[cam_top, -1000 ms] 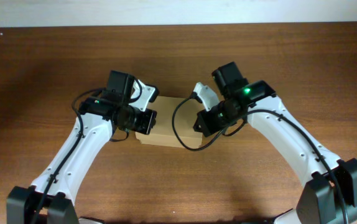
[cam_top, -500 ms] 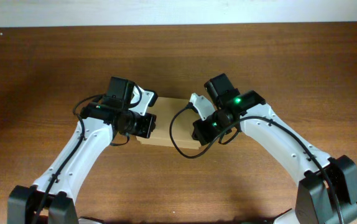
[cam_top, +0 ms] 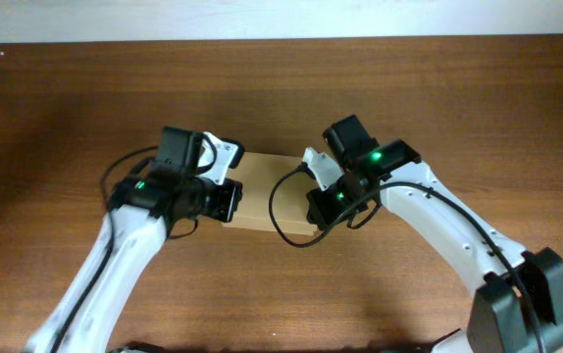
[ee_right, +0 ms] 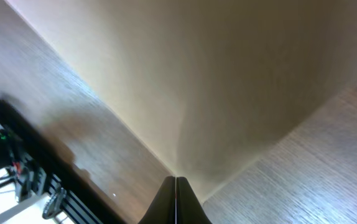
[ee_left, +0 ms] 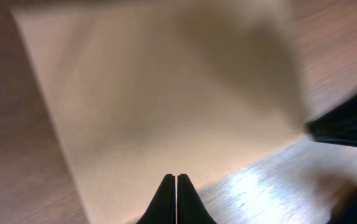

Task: Pack container
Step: 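Press the closed lid down and pull both grippers back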

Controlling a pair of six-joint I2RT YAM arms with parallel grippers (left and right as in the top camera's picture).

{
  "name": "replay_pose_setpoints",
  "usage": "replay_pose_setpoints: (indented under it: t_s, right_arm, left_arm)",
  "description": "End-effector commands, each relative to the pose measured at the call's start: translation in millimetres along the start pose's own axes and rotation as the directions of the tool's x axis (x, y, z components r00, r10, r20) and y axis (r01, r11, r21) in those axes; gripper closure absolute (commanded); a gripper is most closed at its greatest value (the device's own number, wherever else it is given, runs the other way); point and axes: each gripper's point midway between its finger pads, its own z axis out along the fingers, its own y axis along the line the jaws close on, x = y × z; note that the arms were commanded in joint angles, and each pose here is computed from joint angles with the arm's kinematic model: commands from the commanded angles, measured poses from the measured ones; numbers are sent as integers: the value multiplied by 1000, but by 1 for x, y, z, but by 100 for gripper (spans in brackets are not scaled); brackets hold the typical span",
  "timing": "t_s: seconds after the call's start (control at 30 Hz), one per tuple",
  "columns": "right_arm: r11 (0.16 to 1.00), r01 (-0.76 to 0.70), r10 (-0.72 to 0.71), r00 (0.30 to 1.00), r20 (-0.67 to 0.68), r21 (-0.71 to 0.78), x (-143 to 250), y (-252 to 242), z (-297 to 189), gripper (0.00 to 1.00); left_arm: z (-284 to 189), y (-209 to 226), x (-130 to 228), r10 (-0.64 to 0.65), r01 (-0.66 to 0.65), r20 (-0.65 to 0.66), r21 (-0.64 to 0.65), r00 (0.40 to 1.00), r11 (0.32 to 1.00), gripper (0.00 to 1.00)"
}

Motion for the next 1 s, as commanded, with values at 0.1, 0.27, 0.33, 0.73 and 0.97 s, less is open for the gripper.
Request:
replay_pose_setpoints:
  t_s: [0.1, 0.27, 0.33, 0.73, 0.97]
  right_arm:
    - [991, 121, -135, 948, 288, 65, -28, 42, -100, 96]
    - [980, 177, -199, 882, 427, 91, -15, 64, -152, 43]
    - [976, 194, -216, 860, 462, 97, -9, 71, -165, 1]
    - [974, 204, -227, 844, 487, 101, -5, 75, -174, 1]
    - [976, 193, -216, 860, 463, 97, -9, 71, -165, 1]
  left_arm:
    - [-90, -27, -21, 105, -92, 274, -59, 956, 994, 98]
    - [-139, -43, -12, 154, -127, 397, -93, 905, 988, 44]
    - [-154, -49, -10, 172, -142, 441, -101, 881, 985, 0]
    - [-178, -59, -5, 200, -165, 511, -113, 836, 980, 0]
    - [-178, -59, -5, 200, -165, 511, -113, 836, 980, 0]
